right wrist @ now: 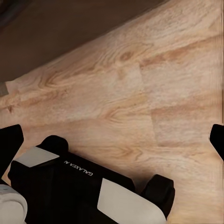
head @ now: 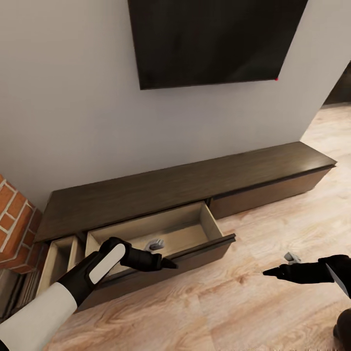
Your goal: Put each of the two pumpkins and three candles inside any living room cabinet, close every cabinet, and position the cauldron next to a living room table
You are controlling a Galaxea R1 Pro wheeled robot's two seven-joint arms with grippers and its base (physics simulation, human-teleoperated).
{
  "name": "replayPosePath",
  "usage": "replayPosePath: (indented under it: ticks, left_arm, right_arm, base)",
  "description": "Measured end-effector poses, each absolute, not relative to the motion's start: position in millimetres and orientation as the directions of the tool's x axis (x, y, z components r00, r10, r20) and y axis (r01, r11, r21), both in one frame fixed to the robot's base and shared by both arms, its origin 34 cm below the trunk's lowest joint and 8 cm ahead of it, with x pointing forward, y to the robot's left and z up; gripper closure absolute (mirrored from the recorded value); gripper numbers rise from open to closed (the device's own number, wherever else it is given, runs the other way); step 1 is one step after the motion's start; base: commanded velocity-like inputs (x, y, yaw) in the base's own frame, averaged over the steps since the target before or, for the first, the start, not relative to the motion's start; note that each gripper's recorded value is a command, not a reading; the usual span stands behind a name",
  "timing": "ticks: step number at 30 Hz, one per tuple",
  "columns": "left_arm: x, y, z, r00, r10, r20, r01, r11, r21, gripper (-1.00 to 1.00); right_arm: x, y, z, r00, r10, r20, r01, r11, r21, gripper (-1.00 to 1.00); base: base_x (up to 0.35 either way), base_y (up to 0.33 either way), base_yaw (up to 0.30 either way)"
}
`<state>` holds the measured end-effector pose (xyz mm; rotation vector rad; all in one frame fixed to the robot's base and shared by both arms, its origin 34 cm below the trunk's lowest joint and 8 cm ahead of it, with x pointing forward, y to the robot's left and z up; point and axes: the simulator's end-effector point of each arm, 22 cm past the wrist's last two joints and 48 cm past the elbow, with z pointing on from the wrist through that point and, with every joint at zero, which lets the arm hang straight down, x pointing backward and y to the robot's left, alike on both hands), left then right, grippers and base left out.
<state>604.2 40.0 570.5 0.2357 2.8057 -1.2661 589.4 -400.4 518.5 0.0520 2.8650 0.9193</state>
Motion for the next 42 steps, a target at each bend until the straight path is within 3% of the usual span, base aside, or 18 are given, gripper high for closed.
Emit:
replayPosePath:
  ticks: [7,23,42]
  left_arm:
    - [605,40,574,-0.986,0.115,-0.119,0.166,0.653,-0.739,-1.0]
    - [608,39,583,-0.984,0.114,-0.135,0.177,0.649,-0.74,-1.0]
    - [611,41,591,-0.981,0.115,-0.157,0.194,0.656,-0.73,-1.0]
  right_arm:
    - [591,-400,522,-0.99,0.073,-0.122,-0.012,0.813,0.582,-1.0]
    - [594,-400,530,-0.988,0.072,-0.139,-0.023,0.813,0.582,-1.0]
    - [598,-399,539,-0.985,0.074,-0.158,-0.033,0.81,0.586,-1.0]
  base:
    - [-0.021,0.013,-0.245]
    - [-0.243,0.159,-0.243]
    - [0.028,0.062,-0.243]
